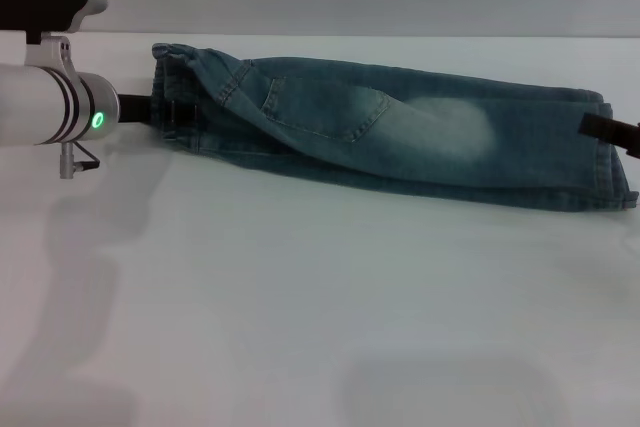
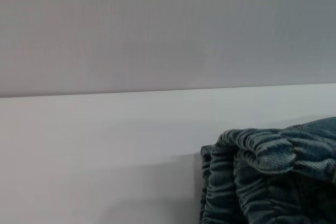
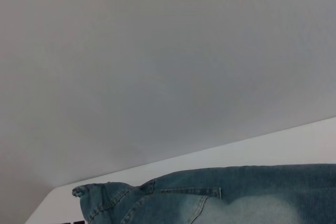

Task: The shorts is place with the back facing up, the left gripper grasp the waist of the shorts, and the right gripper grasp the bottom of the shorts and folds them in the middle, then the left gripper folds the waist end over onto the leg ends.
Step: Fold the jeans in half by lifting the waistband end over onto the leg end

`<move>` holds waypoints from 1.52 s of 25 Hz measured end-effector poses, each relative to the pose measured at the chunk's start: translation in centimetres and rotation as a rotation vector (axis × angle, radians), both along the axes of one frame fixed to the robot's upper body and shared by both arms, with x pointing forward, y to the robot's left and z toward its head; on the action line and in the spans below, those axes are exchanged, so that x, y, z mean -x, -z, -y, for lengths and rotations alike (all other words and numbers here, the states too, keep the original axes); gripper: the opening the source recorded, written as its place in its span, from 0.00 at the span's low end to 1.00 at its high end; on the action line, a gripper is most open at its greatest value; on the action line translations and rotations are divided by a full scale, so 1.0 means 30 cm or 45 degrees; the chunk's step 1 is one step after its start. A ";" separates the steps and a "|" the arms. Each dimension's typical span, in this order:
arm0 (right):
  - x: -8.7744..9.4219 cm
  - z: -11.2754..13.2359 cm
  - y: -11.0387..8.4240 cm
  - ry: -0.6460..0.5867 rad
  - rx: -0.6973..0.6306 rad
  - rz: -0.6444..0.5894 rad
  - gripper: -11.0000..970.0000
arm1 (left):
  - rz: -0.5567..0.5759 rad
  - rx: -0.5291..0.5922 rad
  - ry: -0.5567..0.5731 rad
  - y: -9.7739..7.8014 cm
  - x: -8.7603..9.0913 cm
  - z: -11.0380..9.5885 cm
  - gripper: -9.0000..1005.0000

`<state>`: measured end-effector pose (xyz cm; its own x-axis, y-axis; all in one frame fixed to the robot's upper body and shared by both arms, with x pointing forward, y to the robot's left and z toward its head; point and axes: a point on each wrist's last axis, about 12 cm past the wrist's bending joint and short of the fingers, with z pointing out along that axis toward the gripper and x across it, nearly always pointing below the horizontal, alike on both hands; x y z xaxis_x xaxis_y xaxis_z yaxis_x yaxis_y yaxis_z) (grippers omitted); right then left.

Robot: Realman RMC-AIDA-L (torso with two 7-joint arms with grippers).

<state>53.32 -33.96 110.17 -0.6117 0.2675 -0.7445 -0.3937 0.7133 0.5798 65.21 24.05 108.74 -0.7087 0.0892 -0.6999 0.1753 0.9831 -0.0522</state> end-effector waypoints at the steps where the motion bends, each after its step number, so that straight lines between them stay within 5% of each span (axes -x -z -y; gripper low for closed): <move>1: 0.000 0.000 0.000 0.000 0.000 0.000 0.01 | 0.001 0.000 -0.001 0.000 0.000 0.000 0.84; 27: 0.000 -0.010 0.003 -0.013 -0.010 -0.010 0.01 | -0.031 -0.008 0.020 0.017 0.003 0.020 0.84; 38: -0.003 -0.011 -0.003 -0.011 -0.018 -0.011 0.01 | -0.001 -0.013 0.022 0.014 0.000 0.023 0.60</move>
